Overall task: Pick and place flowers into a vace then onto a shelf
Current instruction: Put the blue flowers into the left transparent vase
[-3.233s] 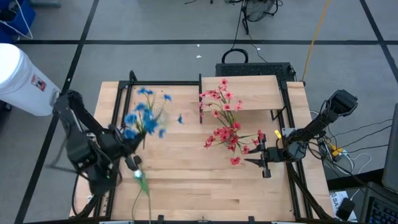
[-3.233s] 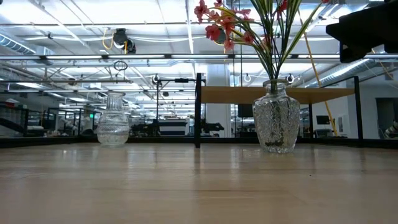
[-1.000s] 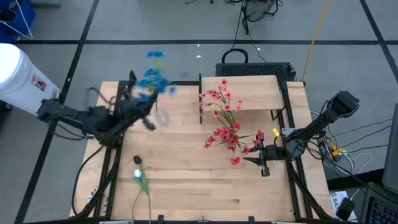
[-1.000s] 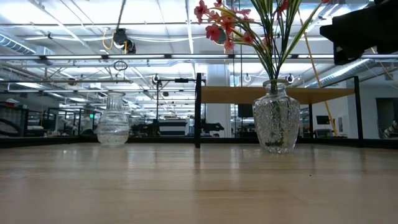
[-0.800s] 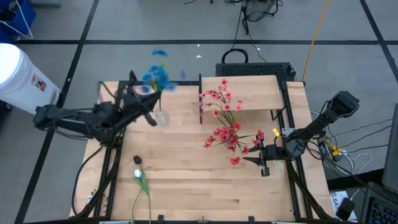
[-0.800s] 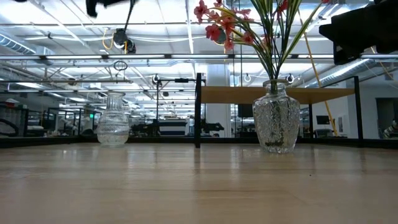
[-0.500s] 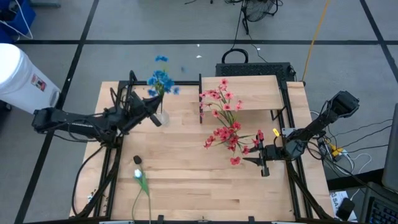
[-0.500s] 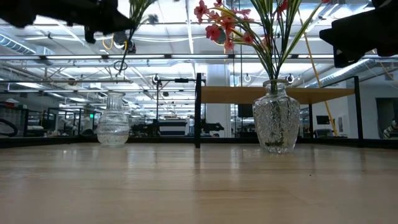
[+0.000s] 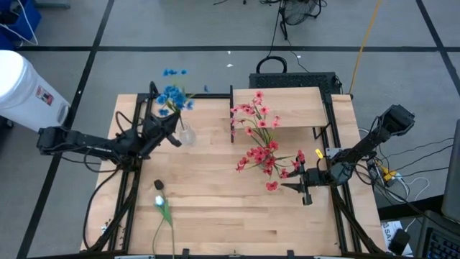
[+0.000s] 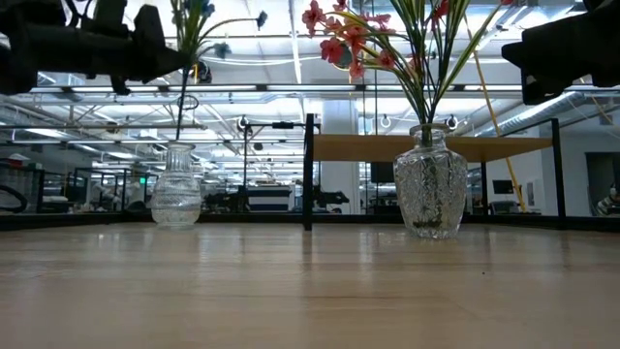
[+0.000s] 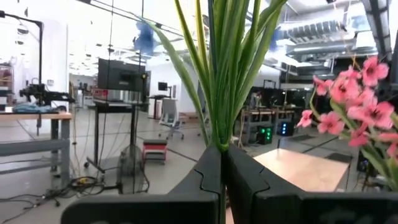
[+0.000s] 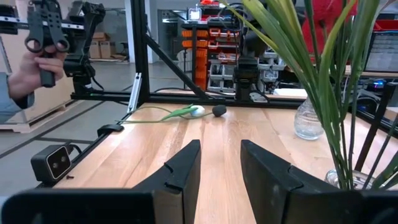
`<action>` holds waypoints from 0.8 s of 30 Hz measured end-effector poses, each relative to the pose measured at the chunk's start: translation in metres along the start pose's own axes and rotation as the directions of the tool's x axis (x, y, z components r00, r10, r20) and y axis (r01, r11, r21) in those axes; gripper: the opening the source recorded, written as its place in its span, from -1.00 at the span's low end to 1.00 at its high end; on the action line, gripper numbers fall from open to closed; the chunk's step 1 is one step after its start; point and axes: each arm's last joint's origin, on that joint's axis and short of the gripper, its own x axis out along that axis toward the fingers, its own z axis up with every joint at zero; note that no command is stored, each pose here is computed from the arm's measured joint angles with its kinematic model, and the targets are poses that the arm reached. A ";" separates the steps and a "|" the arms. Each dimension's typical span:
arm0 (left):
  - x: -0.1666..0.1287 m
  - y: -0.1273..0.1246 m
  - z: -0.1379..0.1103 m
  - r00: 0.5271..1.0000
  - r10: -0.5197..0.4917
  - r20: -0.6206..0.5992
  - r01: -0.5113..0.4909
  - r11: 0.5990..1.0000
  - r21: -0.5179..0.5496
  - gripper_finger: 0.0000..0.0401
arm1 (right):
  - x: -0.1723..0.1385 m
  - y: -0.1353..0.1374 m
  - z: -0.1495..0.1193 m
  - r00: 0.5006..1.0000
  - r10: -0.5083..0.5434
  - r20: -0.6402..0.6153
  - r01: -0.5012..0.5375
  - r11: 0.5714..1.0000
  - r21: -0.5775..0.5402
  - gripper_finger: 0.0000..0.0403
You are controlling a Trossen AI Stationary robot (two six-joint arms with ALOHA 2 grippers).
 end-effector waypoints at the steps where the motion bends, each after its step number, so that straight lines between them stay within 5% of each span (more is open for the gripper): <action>1: -0.001 0.001 -0.002 1.000 0.007 -0.005 -0.007 1.000 0.005 -0.96 | 0.000 0.000 0.000 1.000 -0.001 0.000 0.001 1.000 0.000 -0.48; 14: 0.000 0.010 -0.016 0.996 0.031 -0.080 -0.033 0.999 -0.018 -0.95 | 0.000 0.000 0.000 1.000 -0.002 0.000 0.002 1.000 0.000 -0.48; 24: 0.000 0.009 -0.023 0.990 0.027 -0.138 -0.037 0.997 -0.066 -0.52 | 0.000 0.000 0.000 1.000 -0.002 0.000 0.002 1.000 0.000 -0.48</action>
